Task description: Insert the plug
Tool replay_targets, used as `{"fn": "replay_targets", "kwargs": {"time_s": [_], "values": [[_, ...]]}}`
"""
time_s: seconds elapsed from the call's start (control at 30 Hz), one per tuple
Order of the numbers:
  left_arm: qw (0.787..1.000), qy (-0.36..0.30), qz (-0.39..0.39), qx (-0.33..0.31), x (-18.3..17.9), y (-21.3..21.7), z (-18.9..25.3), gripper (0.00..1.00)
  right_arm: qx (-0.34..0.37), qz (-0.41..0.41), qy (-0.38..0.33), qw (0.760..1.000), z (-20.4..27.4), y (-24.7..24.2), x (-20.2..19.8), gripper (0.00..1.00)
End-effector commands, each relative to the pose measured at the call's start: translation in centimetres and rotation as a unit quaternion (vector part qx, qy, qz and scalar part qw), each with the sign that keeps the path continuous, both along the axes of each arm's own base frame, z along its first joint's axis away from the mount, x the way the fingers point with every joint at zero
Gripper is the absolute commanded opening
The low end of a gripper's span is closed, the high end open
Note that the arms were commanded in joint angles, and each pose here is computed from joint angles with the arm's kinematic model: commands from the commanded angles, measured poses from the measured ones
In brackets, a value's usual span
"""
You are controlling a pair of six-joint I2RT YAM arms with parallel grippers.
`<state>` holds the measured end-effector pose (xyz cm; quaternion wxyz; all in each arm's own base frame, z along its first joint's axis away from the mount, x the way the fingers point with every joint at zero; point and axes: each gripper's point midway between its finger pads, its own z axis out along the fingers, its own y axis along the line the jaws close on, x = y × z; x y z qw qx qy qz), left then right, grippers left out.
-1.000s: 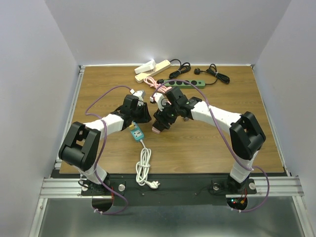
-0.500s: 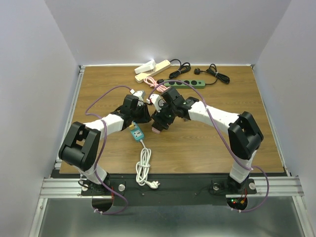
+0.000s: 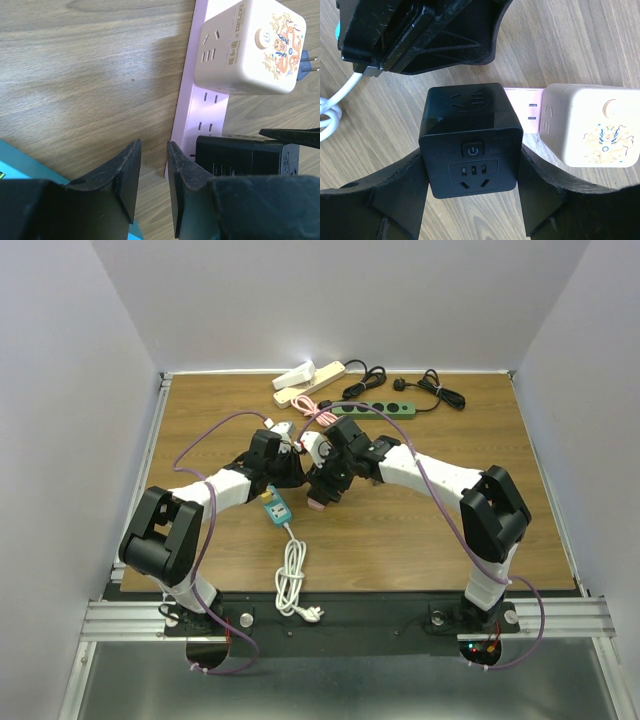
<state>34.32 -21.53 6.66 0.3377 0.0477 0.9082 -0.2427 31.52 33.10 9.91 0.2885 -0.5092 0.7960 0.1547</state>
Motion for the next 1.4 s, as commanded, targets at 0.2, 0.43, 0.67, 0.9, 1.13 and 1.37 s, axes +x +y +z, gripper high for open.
{"fn": "replay_targets", "kwargs": {"time_s": [0.2,0.43,0.67,0.9,1.13,1.37], "values": [[1.0,-0.025,-0.008,-0.004,0.7,-0.3,2.0,0.38,-0.056,-0.004,0.014,0.998,-1.1,-1.8,-1.5,0.0],[1.0,-0.025,-0.011,-0.003,0.6,-0.3,2.1,0.38,-0.066,-0.009,0.006,0.998,-0.8,-2.1,-1.2,0.0],[1.0,-0.025,-0.011,-0.003,0.7,-0.4,2.1,0.38,-0.067,-0.014,-0.004,0.998,-0.1,-2.4,-1.0,0.0],[1.0,-0.025,-0.011,-0.003,0.7,-0.4,2.1,0.37,-0.07,-0.018,-0.023,0.997,0.9,-2.5,-0.3,0.0],[0.999,-0.031,-0.014,-0.007,0.8,-0.6,2.6,0.37,-0.065,-0.013,-0.04,0.997,2.4,-2.2,0.4,0.01],[0.999,-0.03,-0.019,-0.014,0.4,-0.7,2.5,0.37,-0.063,-0.001,-0.034,0.997,3.0,-2.0,0.0,0.0]]}}
